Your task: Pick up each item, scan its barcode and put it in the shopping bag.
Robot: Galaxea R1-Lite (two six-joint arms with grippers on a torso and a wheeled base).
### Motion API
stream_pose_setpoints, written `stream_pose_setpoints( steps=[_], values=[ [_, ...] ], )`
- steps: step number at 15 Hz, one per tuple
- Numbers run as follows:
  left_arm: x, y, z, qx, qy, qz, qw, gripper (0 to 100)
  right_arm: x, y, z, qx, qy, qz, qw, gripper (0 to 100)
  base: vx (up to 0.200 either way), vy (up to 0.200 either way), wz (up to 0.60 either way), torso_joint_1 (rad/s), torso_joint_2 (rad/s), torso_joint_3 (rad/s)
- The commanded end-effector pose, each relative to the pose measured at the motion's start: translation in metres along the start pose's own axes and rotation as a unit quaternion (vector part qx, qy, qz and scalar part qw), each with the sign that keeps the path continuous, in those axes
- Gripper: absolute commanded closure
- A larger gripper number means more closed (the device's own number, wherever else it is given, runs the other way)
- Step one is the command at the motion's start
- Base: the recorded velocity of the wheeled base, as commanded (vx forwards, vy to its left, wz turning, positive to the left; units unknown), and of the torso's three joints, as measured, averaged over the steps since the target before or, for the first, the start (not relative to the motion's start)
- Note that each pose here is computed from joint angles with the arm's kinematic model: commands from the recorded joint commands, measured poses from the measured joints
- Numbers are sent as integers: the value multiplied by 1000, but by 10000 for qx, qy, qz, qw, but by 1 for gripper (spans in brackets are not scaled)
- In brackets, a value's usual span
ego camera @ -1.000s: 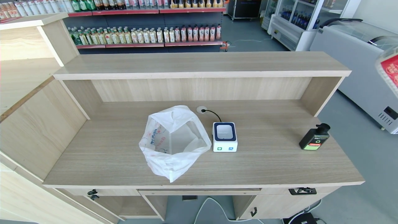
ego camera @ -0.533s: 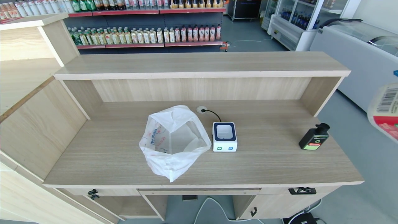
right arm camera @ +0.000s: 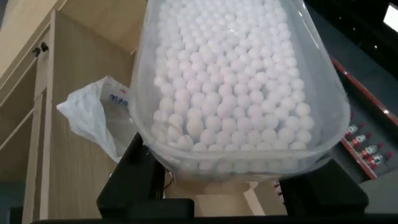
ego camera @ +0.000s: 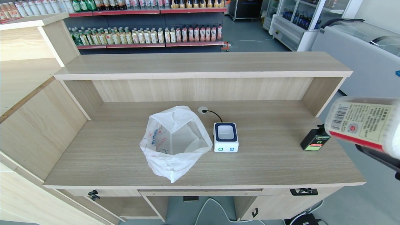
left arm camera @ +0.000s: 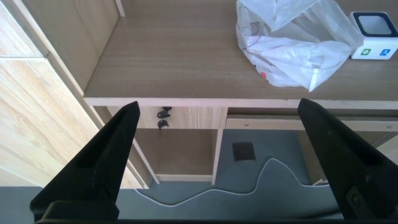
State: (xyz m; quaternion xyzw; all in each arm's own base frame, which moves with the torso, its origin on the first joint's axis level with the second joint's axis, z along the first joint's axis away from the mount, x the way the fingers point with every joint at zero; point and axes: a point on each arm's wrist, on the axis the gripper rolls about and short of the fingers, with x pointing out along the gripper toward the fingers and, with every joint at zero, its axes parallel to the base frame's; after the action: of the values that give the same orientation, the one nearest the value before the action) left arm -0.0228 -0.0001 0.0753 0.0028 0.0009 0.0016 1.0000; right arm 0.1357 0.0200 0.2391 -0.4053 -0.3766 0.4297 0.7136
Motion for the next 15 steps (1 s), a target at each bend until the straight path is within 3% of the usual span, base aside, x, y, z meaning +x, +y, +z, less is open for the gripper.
stream_pose_setpoints(
  steps=[1,7,12,15],
  values=[
    [0,0,0,-5,-1,7,10000,0,5,-2,-2,132,-248,228,9993,100,0,0,0,0,0,0],
    [0,0,0,3,-1,7,10000,0,22,-42,-7,1088,-705,718,9890,100,0,0,0,0,0,0],
    [0,0,0,3,-1,7,10000,0,30,-6,7,2032,-1177,1223,9643,100,0,0,0,0,0,0],
    [0,0,0,3,-1,7,10000,0,31,10,2,2418,-1175,1385,9532,100,0,0,0,0,0,0]
  ],
)
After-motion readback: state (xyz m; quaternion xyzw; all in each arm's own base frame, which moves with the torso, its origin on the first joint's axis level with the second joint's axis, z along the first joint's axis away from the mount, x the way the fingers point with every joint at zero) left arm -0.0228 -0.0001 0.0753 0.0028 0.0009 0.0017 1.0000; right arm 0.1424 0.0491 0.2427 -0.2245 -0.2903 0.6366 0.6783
